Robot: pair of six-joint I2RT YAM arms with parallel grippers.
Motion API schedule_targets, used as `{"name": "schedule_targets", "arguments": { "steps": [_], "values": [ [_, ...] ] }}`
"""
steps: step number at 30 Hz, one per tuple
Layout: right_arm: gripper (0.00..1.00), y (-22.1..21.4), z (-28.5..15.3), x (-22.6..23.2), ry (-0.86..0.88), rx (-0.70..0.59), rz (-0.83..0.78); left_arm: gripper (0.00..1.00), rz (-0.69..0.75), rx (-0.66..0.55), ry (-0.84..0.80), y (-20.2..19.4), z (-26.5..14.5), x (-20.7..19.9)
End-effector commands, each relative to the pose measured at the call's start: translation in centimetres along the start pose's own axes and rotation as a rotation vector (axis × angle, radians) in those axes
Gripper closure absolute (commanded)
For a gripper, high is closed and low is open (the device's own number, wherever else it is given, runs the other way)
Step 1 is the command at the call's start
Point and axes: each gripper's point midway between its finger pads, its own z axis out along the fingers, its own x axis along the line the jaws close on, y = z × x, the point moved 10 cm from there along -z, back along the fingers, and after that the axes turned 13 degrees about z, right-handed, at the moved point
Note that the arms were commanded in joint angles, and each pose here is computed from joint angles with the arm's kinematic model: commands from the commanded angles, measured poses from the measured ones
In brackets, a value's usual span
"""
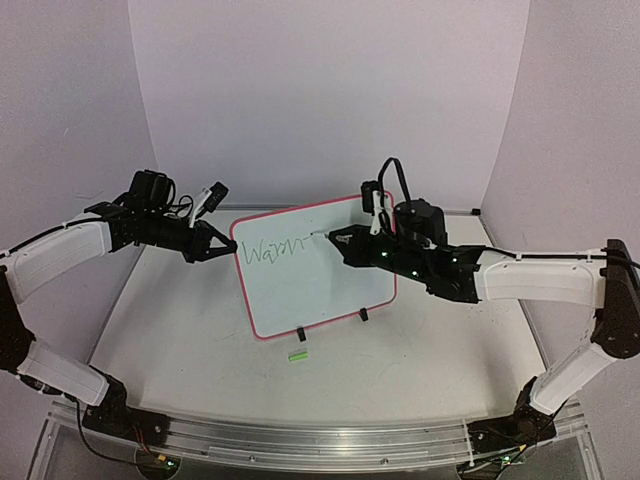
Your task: Write a sentence on the whiteboard
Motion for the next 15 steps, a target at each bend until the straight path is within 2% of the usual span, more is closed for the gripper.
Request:
{"name": "schedule_targets", "arguments": {
  "steps": [1, 15],
  "values": [
    [1.0, 1.8, 0.0, 1.8, 0.068, -0.032, -0.007, 1.0, 0.013, 0.05, -0.008, -0.4, 0.6, -0.4],
    [1.0, 1.4, 1.4, 0.5, 0.009, -0.027, 0.0, 1.0, 0.016, 0.049, -0.009, -0.3, 0.6, -0.5]
  ]
}}
